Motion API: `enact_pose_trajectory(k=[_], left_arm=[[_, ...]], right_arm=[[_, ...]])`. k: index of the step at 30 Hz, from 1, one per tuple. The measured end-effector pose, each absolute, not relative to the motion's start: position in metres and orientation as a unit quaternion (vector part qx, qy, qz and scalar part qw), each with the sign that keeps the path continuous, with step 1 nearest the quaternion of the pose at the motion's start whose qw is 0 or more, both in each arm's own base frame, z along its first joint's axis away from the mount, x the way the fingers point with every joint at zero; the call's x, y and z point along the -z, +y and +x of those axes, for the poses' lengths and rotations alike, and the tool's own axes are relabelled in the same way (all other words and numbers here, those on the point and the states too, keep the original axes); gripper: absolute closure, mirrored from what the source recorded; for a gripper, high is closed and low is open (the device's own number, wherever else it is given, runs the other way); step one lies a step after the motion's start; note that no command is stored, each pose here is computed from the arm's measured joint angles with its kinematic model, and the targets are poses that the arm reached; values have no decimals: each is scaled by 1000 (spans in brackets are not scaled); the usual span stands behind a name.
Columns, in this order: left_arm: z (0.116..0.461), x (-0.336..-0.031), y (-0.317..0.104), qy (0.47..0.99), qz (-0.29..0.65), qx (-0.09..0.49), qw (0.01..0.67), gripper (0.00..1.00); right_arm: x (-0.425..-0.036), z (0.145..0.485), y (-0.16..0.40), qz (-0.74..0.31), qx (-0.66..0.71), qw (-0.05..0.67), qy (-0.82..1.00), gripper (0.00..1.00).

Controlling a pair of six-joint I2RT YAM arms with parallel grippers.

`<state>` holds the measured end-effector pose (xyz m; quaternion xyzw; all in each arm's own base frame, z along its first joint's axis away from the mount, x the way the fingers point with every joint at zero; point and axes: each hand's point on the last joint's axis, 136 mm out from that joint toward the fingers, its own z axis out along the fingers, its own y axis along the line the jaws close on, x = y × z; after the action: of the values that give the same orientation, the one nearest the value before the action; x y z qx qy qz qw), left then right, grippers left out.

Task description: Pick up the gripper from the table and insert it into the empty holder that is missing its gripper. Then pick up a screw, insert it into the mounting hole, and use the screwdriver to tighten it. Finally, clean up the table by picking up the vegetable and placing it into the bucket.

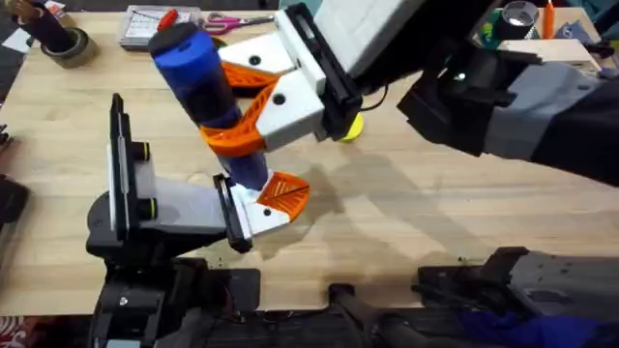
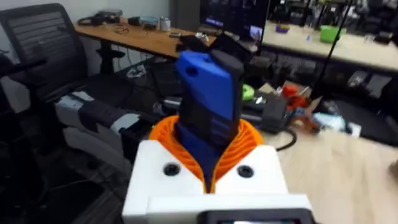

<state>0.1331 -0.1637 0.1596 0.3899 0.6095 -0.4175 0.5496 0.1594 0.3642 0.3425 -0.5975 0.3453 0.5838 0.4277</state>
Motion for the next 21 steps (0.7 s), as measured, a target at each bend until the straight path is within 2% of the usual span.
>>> enact_pose_trajectory(k=[5,15,18,21], left_arm=[[133,-160,-164,610,390,418,550,985],[133,-160,-164,610,390,418,550,985],[133,-160,-164,609,390,418,550,985],[133,-160,-164,610,390,417,550,985]], right_arm=[[-363,161,362,-589,-580,462,322,976],[-412,189,352,-562,-580,473,351,976],[-411,207,353,-540,-578,456,408,976],[-390,243,352,-497,-539,443,516,976]])
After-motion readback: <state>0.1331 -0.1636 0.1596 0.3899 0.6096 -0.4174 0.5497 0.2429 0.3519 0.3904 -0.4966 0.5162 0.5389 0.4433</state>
